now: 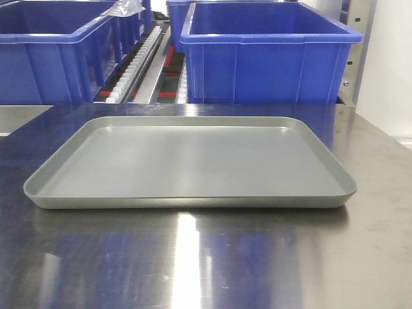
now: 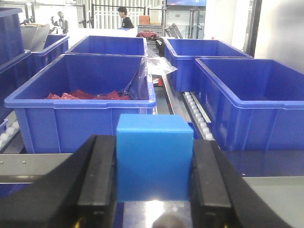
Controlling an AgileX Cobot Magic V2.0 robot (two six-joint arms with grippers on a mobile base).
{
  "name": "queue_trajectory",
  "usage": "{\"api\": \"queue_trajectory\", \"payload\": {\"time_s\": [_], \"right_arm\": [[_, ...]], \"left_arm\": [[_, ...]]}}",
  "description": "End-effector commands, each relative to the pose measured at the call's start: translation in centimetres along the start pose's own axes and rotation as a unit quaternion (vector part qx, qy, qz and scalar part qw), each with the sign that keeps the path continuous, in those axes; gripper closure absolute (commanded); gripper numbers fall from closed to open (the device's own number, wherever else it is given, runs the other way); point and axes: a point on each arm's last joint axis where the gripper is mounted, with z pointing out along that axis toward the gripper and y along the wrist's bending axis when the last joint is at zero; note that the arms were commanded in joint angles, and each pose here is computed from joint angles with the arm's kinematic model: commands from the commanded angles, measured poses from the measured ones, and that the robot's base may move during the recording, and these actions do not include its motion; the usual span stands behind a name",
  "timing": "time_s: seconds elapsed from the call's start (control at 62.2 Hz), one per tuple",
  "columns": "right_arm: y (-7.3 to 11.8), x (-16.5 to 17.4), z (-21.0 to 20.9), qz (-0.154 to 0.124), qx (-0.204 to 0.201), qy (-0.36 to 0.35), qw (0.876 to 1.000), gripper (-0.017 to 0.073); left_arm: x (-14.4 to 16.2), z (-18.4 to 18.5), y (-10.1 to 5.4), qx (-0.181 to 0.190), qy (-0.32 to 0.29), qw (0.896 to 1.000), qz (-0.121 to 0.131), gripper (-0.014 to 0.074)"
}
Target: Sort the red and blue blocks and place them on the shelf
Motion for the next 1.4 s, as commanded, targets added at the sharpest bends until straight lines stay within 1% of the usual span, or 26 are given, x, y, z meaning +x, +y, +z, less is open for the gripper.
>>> {"api": "queue_trajectory", "payload": {"time_s": [0.0, 0.354, 0.418, 0.466, 0.547, 0.675, 0.739, 0.932, 1.382], "right_arm": [[0.1, -1.7, -0.1, -0.001, -0.003, -0.054, 0.999, 0.0496], [0.1, -1.7, -0.1, -0.001, -0.003, -0.054, 0.999, 0.0496], [0.1, -1.7, -0.1, -0.001, -0.003, -0.054, 0.999, 0.0496], [0.1, -1.7, -0.1, -0.001, -0.003, -0.054, 0.999, 0.0496], [0.1, -1.7, -0.1, -0.001, -0.003, -0.054, 0.999, 0.0496], [0.1, -1.7, -0.1, -0.001, -0.003, -0.054, 0.999, 0.0496], [0.1, -1.7, -0.1, -0.001, -0.003, -0.054, 0.999, 0.0496], [0.1, -1.7, -0.1, -0.001, -0.003, -0.054, 0.999, 0.0496], [0.1, -1.7, -0.1, -0.001, -0.003, -0.054, 0.999, 0.0496]], "left_arm": [[-1.7, 0.1, 0.3, -0.016, -0.055, 0.998, -0.001, 0.0469], [-2.0, 0.1, 0.3, -0.015, -0.056, 0.998, -0.002, 0.0469], [-1.9, 0.1, 0.1, -0.008, -0.041, 0.999, -0.002, 0.0469], [-1.7, 0.1, -0.1, 0.003, -0.015, 1.000, -0.002, 0.0469], [-1.7, 0.1, -0.3, 0.017, 0.011, 1.000, -0.002, 0.0469], [-2.2, 0.1, -0.6, 0.030, 0.029, 0.999, -0.002, 0.0469], [-2.3, 0.0, -0.7, 0.039, 0.046, 0.998, 0.007, 0.0469], [-2.9, 0.0, -0.7, 0.038, 0.036, 0.999, 0.007, 0.0469], [-2.7, 0.0, -0.7, 0.039, 0.039, 0.998, 0.007, 0.0469]]}}
